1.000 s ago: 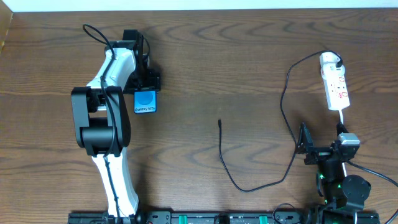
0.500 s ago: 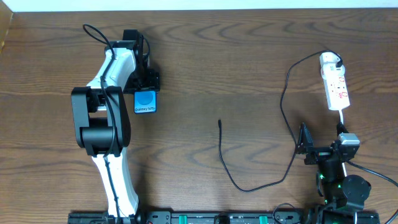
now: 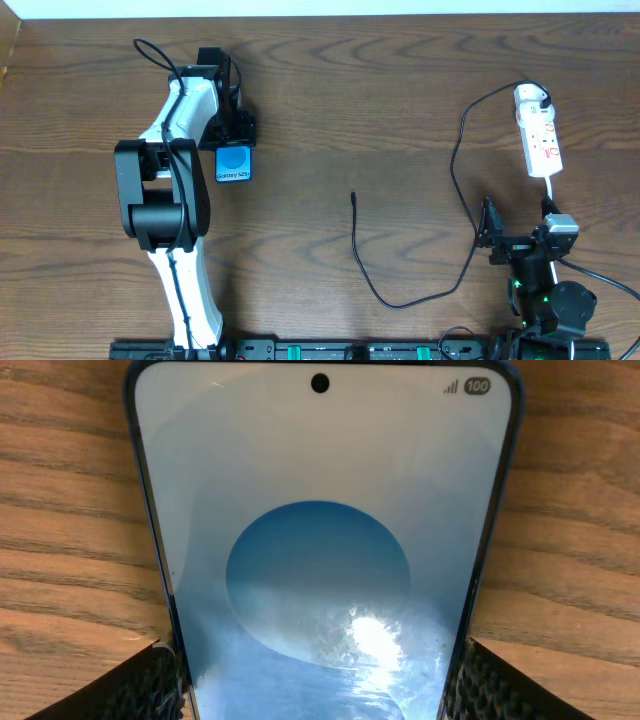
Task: Plug charger to phone and switch on socket
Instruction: 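Close the left gripper on the phone's top edge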
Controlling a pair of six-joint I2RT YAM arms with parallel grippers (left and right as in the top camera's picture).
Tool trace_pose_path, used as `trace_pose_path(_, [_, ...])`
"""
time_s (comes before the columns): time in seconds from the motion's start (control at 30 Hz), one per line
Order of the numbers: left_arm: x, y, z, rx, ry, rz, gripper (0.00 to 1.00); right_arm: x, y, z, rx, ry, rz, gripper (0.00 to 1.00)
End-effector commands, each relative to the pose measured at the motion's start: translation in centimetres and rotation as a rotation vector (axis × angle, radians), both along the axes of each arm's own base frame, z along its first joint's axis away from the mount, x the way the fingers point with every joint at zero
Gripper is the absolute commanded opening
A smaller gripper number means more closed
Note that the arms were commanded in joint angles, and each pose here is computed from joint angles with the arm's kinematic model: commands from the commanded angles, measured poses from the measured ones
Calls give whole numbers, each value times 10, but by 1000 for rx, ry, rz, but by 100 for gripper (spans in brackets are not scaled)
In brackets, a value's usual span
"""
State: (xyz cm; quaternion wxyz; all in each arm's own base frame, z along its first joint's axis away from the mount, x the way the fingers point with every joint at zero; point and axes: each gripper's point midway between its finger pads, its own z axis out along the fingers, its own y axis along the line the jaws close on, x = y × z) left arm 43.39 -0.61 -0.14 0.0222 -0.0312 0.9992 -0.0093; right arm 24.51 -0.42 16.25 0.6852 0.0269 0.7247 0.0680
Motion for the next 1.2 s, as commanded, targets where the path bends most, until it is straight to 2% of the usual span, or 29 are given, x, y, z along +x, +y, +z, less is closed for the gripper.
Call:
trace_pose_path(0.0, [-5,-7,-10,-29,23,-12,61,0,0,0,4,0,-1,99])
trace_pose_path(0.13, [-4,-6,-10,-29,22,-12,54,0,0,0,4,0,-1,99])
trace_pose_path(0.23, [-4,-6,-10,-29,22,-12,45,0,0,0,4,0,-1,99])
trace_pose_path(0.37, [-4,-6,-10,-29,22,-12,26,0,0,0,4,0,-1,99])
trace_pose_path(0.53, [-4,-6,-10,-29,21,-12,13,0,0,0,4,0,-1,99])
trace_pose_path(0.67, [-4,-6,-10,-29,21,-12,8,0,0,0,4,0,-1,99])
trace_pose_path(1.17, [-4,-6,-10,-29,22,-12,7,0,0,0,4,0,-1,99])
